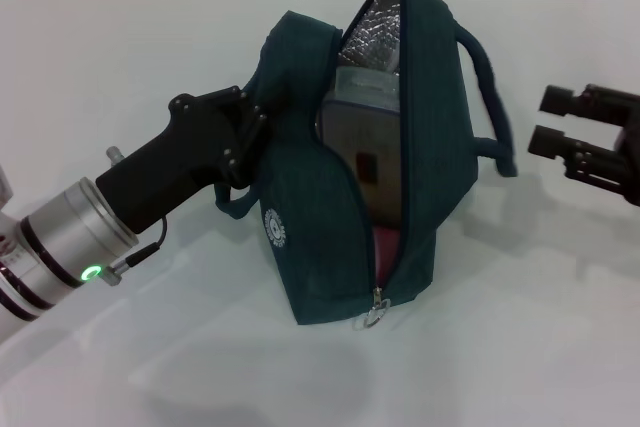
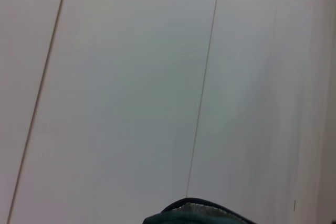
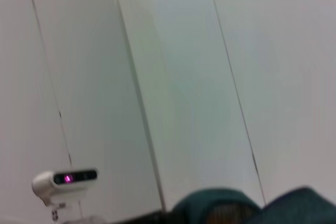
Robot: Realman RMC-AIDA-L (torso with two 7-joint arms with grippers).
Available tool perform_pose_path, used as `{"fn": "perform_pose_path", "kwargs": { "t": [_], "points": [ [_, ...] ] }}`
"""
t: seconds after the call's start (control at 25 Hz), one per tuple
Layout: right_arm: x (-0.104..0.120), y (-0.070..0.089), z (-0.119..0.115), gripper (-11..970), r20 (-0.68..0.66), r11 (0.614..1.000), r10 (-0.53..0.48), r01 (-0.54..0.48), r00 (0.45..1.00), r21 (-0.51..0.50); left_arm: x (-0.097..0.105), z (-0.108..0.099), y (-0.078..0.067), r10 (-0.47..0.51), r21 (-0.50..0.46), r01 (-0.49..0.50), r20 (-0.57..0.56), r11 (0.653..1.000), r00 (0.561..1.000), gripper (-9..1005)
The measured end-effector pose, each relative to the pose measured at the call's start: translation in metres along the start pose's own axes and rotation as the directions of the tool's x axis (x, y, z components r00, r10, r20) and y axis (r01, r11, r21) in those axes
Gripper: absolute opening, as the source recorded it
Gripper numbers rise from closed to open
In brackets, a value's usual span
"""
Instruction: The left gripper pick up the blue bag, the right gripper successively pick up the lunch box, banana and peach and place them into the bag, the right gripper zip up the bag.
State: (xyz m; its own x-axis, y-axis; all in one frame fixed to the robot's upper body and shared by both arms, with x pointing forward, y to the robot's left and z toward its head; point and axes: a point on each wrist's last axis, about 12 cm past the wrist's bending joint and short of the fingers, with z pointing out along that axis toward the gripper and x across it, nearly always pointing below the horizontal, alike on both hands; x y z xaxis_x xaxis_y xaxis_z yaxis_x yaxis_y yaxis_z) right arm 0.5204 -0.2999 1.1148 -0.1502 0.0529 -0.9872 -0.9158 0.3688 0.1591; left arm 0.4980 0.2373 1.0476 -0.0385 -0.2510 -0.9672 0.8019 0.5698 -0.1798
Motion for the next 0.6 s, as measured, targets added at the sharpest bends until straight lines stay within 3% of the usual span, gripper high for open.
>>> {"fn": "perform_pose_path", "kwargs": {
  "t": [0.16,0.28,0.4,0.6],
  "points": [
    [0.000,0.012,-0.010,530,0.063,0.998,-0.058,0.061,0.996,-0.034,0.000,0.001,0.001,-0.001,-0.001,0.001,-0.003,1.000,1.000,42],
    [0.007,0.022,-0.006,550,-0.009,0.987,-0.065,0.063,0.998,-0.151,0.000,0.003,0.000,-0.003,0.002,0.003,-0.003,1.000,1.000,42],
    [0.019,0.029,0.014,570,-0.159,0.956,-0.070,0.021,0.985,-0.292,0.000,0.004,0.000,-0.004,0.005,0.004,-0.002,1.000,1.000,42],
    [0.044,0.032,0.046,569,-0.324,0.940,-0.061,-0.054,0.944,-0.336,0.001,0.008,-0.001,-0.019,0.013,0.019,0.000,1.000,1.000,42]
  ]
}}
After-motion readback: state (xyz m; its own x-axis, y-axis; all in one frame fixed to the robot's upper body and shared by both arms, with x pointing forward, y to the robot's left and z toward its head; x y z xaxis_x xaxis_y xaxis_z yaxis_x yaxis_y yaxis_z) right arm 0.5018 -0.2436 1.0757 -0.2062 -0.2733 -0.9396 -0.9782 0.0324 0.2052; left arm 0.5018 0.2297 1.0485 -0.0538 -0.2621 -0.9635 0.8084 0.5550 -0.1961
